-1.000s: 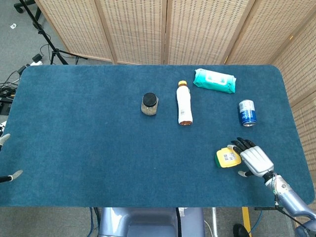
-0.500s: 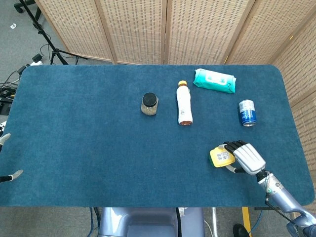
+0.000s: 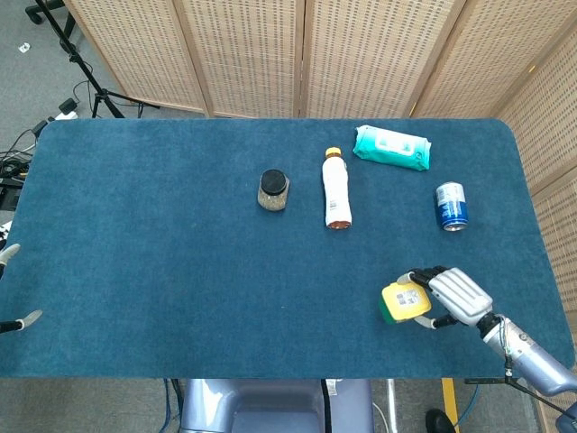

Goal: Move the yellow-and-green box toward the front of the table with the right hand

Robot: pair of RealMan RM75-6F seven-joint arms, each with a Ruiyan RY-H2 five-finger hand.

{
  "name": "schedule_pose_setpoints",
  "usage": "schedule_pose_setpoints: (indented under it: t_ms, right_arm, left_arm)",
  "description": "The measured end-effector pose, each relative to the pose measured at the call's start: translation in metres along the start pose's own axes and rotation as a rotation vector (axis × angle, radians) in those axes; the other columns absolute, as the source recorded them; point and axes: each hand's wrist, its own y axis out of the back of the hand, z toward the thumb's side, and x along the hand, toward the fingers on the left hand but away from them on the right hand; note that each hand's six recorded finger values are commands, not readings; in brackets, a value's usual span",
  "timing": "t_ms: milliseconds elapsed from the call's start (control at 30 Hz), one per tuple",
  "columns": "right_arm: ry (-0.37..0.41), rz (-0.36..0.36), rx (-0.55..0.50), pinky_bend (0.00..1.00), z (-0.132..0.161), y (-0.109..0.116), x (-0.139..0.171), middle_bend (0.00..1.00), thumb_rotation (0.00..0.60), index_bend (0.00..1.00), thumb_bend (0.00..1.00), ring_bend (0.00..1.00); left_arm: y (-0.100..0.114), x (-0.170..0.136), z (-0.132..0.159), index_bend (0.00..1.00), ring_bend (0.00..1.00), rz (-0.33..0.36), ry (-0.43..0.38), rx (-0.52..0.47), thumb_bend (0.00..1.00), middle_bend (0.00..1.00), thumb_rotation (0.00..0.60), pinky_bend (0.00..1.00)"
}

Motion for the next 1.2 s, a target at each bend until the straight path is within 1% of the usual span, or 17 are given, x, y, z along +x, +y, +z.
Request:
schedule_pose_setpoints:
  t_ms: [167,267,333,367,400,433,467,533,633,767,833,900,967,1033,1067,1200]
  right_arm:
    - [-0.060,0.204,-0.047,0.36,0.006,-0.003,-0.006,0.51,0.600,0.47,0.85,0.40]
    - [-0.090,0.291,-0.060,0.36,0.010,-0.004,-0.012,0.49,0.600,0.47,0.85,0.37]
    - [-0.108,0.323,-0.068,0.35,0.010,-0.004,-0.016,0.39,0.600,0.44,0.81,0.27]
    - [-0.122,0.332,-0.079,0.32,0.009,-0.004,-0.018,0.26,0.600,0.39,0.77,0.17]
    - [-0.133,0.336,-0.088,0.26,0.008,-0.005,-0.019,0.13,0.600,0.32,0.71,0.08]
    - [-0.144,0.340,-0.095,0.19,0.006,-0.005,-0.020,0.04,0.600,0.24,0.65,0.02]
    - [-0.159,0.345,-0.105,0.15,0.004,-0.006,-0.020,0.01,0.600,0.19,0.61,0.00]
    - [-0.177,0.348,-0.117,0.09,0.001,-0.007,-0.022,0.00,0.600,0.09,0.48,0.00]
    - [-0.188,0.325,-0.129,0.05,-0.003,-0.004,-0.025,0.00,0.600,0.04,0.43,0.00]
    - [-0.183,0.249,-0.158,0.03,-0.005,0.006,-0.029,0.00,0.600,0.03,0.38,0.00]
    - [-0.178,0.208,-0.166,0.03,-0.006,0.011,-0.030,0.00,0.600,0.03,0.30,0.00]
    - [-0.170,0.153,-0.167,0.02,-0.007,0.018,-0.029,0.00,0.600,0.03,0.26,0.00]
    - [-0.164,0.094,-0.164,0.01,-0.008,0.024,-0.028,0.00,0.600,0.03,0.18,0.00]
    - [-0.163,0.049,-0.157,0.01,-0.010,0.028,-0.025,0.00,0.600,0.03,0.04,0.00]
    - [-0.162,0.027,-0.150,0.01,-0.011,0.030,-0.022,0.00,0.600,0.03,0.01,0.00]
    - [-0.136,-0.014,-0.087,0.01,-0.008,0.032,-0.015,0.00,0.600,0.02,0.00,0.00]
  left_arm:
    - [0.001,0.001,-0.002,0.00,0.00,0.000,0.006,-0.003,0.00,0.00,0.600,0.00]
    - [0.000,0.001,-0.002,0.00,0.00,-0.002,0.006,-0.002,0.00,0.00,0.600,0.00]
    - [0.000,0.002,-0.002,0.00,0.00,-0.002,0.007,-0.002,0.00,0.00,0.600,0.00]
    - [0.000,0.002,-0.002,0.00,0.00,-0.002,0.008,-0.003,0.00,0.00,0.600,0.00]
    - [0.000,0.002,-0.003,0.00,0.00,-0.002,0.009,-0.003,0.00,0.00,0.600,0.00]
    - [0.000,0.002,-0.003,0.00,0.00,-0.002,0.010,-0.003,0.00,0.00,0.600,0.00]
    - [0.000,0.002,-0.003,0.00,0.00,-0.004,0.010,-0.002,0.00,0.00,0.600,0.00]
    - [-0.001,0.002,-0.003,0.00,0.00,-0.008,0.011,-0.001,0.00,0.00,0.600,0.00]
    - [-0.001,0.003,-0.002,0.00,0.00,-0.012,0.010,0.001,0.00,0.00,0.600,0.00]
    - [-0.001,0.002,-0.001,0.00,0.00,-0.008,0.009,0.000,0.00,0.00,0.600,0.00]
    - [-0.001,0.002,-0.001,0.00,0.00,-0.008,0.009,0.000,0.00,0.00,0.600,0.00]
    - [-0.001,0.002,-0.001,0.00,0.00,-0.008,0.007,0.000,0.00,0.00,0.600,0.00]
    - [-0.002,0.001,0.000,0.00,0.00,-0.009,0.005,0.002,0.00,0.00,0.600,0.00]
    - [-0.002,0.001,0.000,0.00,0.00,-0.009,0.003,0.002,0.00,0.00,0.600,0.00]
    - [-0.002,0.001,0.000,0.00,0.00,-0.008,0.003,0.002,0.00,0.00,0.600,0.00]
    - [-0.001,0.001,0.000,0.00,0.00,-0.005,0.003,0.001,0.00,0.00,0.600,0.00]
